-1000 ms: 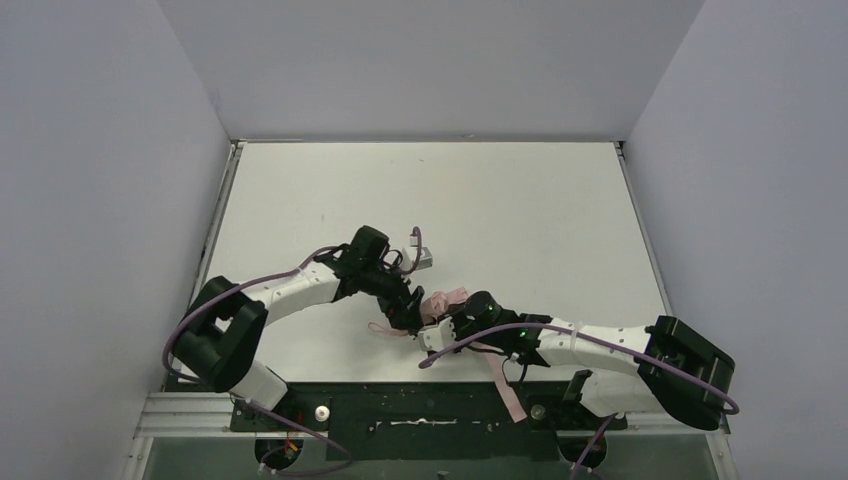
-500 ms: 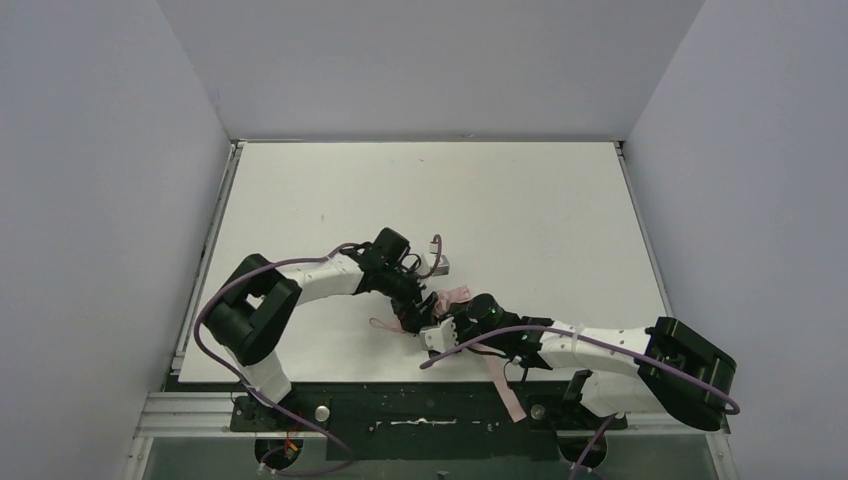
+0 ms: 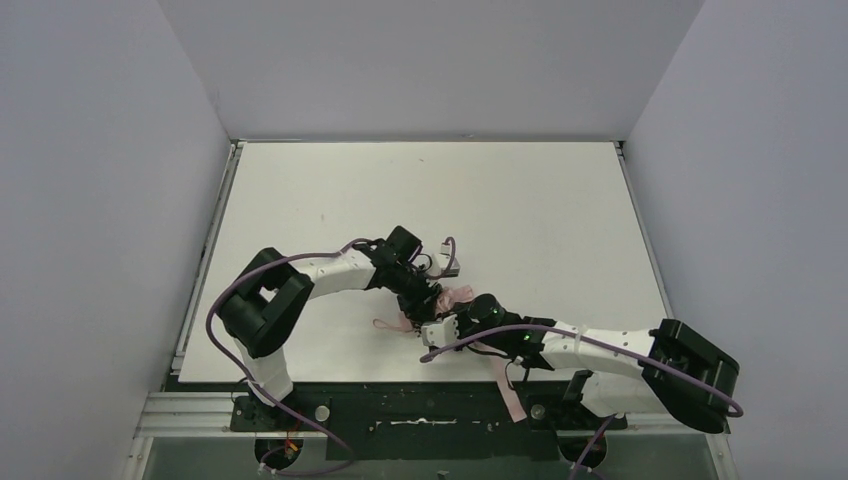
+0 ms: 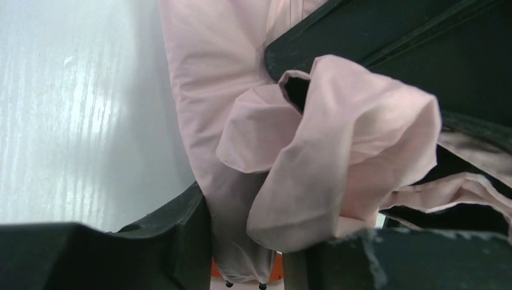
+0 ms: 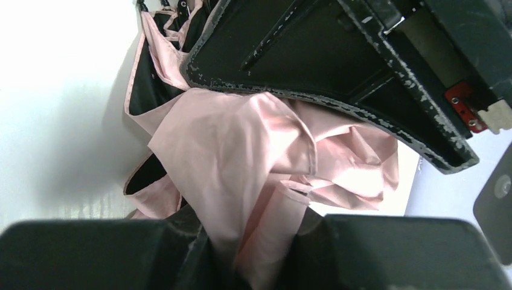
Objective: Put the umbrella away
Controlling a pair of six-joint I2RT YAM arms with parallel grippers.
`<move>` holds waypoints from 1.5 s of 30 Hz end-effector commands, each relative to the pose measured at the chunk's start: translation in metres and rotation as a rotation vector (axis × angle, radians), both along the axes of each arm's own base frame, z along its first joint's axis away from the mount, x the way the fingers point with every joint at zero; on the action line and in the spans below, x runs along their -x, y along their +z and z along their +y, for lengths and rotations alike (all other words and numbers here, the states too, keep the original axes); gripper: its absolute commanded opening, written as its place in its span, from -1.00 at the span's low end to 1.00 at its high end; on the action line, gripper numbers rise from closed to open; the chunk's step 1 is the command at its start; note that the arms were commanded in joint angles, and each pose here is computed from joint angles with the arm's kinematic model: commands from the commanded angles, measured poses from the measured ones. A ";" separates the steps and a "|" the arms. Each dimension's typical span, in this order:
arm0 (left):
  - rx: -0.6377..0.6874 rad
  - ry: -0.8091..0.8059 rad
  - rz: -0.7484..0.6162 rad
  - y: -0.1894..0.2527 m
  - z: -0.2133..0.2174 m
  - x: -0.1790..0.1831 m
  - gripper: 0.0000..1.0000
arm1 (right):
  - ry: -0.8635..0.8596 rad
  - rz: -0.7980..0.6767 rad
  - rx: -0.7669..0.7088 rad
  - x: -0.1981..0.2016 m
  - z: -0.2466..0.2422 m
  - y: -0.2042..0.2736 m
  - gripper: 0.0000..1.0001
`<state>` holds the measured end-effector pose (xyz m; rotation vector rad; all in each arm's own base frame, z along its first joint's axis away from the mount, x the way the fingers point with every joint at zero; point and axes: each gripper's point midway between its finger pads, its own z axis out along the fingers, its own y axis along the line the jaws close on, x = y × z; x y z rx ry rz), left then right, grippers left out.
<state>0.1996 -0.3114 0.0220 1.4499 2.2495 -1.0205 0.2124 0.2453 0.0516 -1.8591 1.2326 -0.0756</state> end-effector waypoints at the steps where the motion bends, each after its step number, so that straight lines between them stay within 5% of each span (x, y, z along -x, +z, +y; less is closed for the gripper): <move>1: -0.109 -0.027 0.043 -0.019 0.010 0.020 -0.64 | -0.029 -0.033 -0.108 -0.005 0.008 0.031 -0.74; 6: -0.138 -0.010 0.033 -0.021 0.012 0.014 -1.00 | -0.060 0.023 -0.143 0.007 -0.004 0.061 -0.11; 10: -0.152 0.022 0.030 -0.019 0.014 0.007 -1.00 | -0.122 0.121 -0.250 0.026 -0.015 0.094 0.14; 16: -0.143 0.051 -0.018 -0.009 0.014 -0.003 -1.00 | -0.332 0.320 -0.572 0.048 -0.033 0.151 0.20; 21: -0.140 0.063 -0.062 -0.004 0.015 -0.008 -1.00 | -0.843 0.487 -0.874 0.034 -0.068 0.170 -0.03; 26: -0.147 0.104 -0.093 -0.002 0.016 -0.016 -1.00 | -1.342 0.665 -0.928 0.044 -0.093 0.126 0.24; 37: -0.209 0.276 -0.266 0.008 0.018 -0.035 -1.00 | -1.604 0.998 -1.507 0.038 -0.077 0.111 0.35; 40: -0.213 0.286 -0.260 0.006 0.018 -0.032 -1.00 | -1.595 0.858 -1.431 0.034 -0.090 0.110 0.35; 45: -0.226 0.271 -0.232 0.002 0.018 -0.031 -1.00 | -1.710 0.633 -1.094 0.040 -0.117 0.075 0.36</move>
